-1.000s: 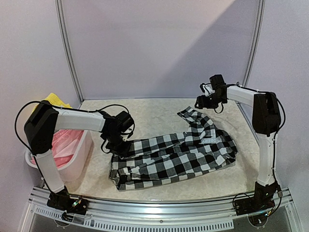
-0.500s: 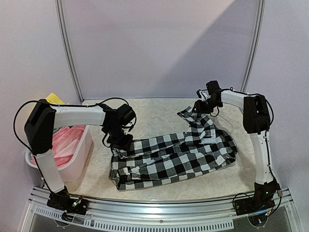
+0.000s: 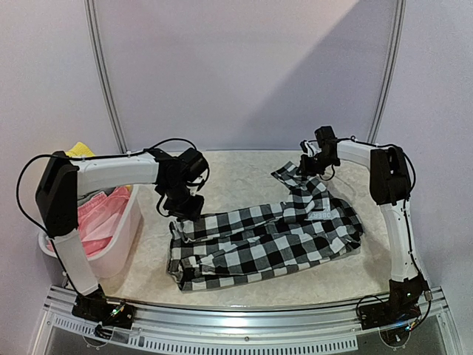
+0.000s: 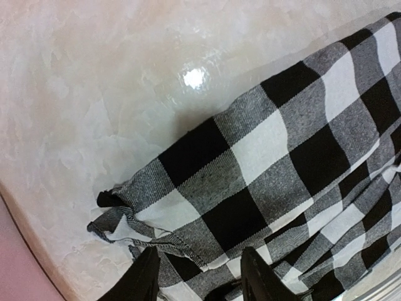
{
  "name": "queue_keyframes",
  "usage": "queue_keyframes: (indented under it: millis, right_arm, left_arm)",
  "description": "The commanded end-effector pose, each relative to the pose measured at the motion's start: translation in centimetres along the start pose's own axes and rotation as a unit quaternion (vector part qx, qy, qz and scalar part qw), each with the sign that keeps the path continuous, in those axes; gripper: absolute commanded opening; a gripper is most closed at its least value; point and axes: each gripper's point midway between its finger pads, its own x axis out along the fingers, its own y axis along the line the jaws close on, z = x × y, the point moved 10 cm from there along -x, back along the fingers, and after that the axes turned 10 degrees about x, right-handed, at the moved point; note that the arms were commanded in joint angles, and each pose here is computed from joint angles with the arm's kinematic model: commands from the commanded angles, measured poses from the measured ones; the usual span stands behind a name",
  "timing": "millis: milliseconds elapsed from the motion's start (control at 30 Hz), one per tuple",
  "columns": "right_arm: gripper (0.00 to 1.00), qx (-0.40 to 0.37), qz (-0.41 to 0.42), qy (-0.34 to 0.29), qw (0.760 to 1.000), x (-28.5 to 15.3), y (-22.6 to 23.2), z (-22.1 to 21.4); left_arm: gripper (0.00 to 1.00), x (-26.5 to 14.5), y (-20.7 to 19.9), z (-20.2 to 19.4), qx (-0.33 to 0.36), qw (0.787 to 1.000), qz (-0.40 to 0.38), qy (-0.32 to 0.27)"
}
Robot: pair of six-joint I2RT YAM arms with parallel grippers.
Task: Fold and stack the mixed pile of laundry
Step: Adjust the rectangle-folded shirt at the center of the board.
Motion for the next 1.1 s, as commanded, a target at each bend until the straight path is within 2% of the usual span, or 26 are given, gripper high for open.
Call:
queue_keyframes:
  millis: [0, 167, 233, 300, 333, 500, 700, 900, 1067]
  right_arm:
    - [0.00, -0.007, 0.033, -0.015, 0.999, -2.0, 1.5, 1.2]
    - [0.00, -0.020, 0.086, -0.028, 0.996, -5.4, 4.0, 1.6]
    - [0.00, -0.031, 0.107, -0.027, 0.993, -6.7, 5.3, 0.9]
    - [0.00, -0.048, 0.129, -0.024, 0.990, -7.9, 6.7, 0.0]
    - [0.00, -0.063, 0.142, -0.026, 0.988, -8.9, 7.8, -0.4]
    - [0.00, -0.104, 0.188, -0.013, 0.977, -11.1, 11.3, -4.0]
    - [0.00, -0.165, 0.240, 0.006, 0.957, -13.0, 15.9, -9.5]
    - [0.00, -0.184, 0.259, 0.028, 0.948, -12.6, 17.5, -14.3]
    - [0.00, -0.172, 0.248, 0.022, 0.953, -12.3, 17.8, -15.8]
  left_arm:
    - [0.51, -3.0, 0.5, -0.1, -0.011, 0.999, 0.011, -0.035]
    - [0.67, -6.6, 1.9, -0.2, -0.036, 0.993, 0.072, -0.083]
    - [0.80, -8.3, 2.4, -0.3, -0.047, 0.989, 0.088, -0.113]
    - [0.98, -9.6, 2.8, -0.6, -0.057, 0.984, 0.096, -0.137]
    - [0.99, -10.1, 3.1, -0.7, -0.063, 0.983, 0.096, -0.146]
    - [1.00, -11.5, 3.1, -0.5, -0.077, 0.978, 0.045, -0.186]
    - [0.96, -12.7, 1.4, 0.5, -0.074, 0.962, -0.110, -0.239]
    - [0.88, -12.7, 0.0, 1.8, -0.096, 0.949, -0.205, -0.219]
    - [0.81, -12.8, 0.1, 3.7, -0.173, 0.938, -0.247, -0.171]
